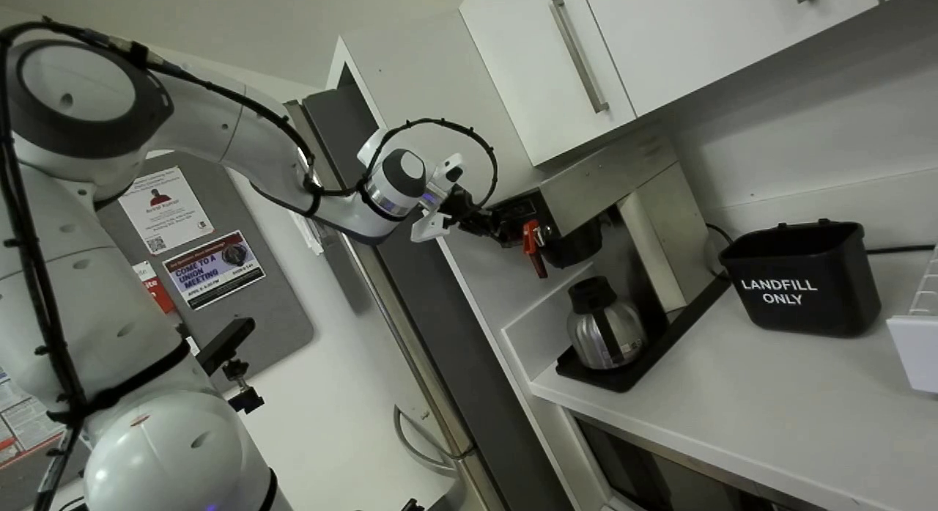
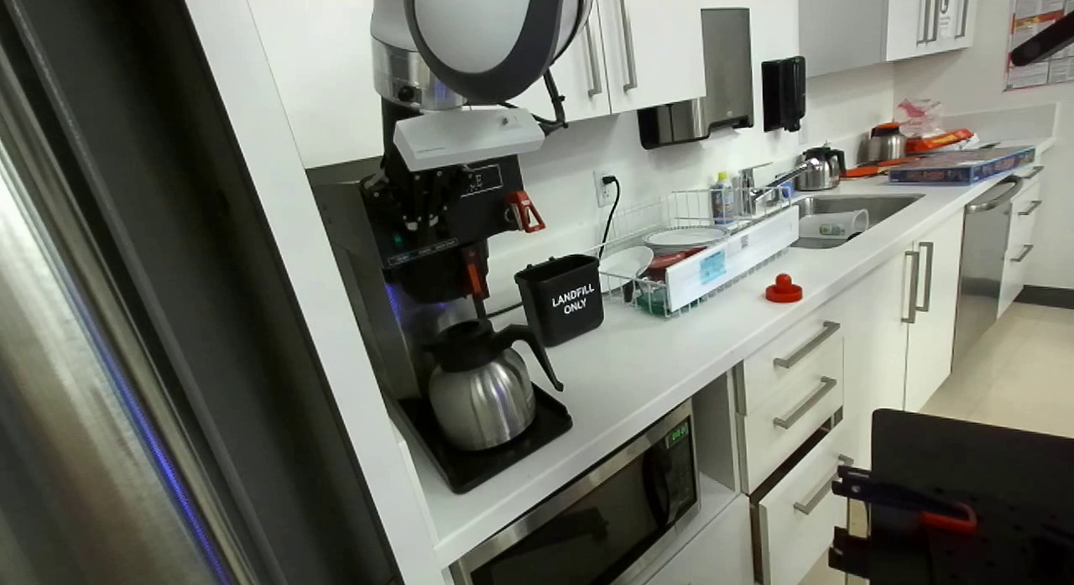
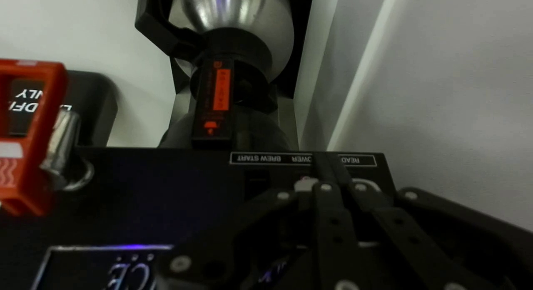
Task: Flick the switch on the machine on
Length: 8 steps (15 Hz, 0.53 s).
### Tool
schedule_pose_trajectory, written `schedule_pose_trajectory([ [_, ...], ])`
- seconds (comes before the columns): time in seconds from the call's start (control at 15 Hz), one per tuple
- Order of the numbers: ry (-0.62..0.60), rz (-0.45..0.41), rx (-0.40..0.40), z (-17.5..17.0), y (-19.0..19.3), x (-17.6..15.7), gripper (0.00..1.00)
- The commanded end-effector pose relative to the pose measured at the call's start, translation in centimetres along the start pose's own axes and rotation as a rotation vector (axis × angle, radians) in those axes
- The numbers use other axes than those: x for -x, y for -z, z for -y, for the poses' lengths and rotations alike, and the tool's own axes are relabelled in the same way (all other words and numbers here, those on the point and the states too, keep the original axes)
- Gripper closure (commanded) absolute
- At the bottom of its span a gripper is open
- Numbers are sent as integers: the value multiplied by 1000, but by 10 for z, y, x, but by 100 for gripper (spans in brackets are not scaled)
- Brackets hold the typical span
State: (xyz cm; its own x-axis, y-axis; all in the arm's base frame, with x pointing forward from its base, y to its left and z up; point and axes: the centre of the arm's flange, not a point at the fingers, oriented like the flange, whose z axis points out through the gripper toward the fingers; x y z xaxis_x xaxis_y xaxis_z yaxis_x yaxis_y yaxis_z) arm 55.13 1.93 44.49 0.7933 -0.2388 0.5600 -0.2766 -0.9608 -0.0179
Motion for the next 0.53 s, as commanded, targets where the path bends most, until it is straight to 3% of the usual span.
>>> schedule_pose_trajectory([
  [0.0,-21,-51,-18,3,1,-11,100],
  [0.47,-75,-103,5,-6,10,-18,100],
])
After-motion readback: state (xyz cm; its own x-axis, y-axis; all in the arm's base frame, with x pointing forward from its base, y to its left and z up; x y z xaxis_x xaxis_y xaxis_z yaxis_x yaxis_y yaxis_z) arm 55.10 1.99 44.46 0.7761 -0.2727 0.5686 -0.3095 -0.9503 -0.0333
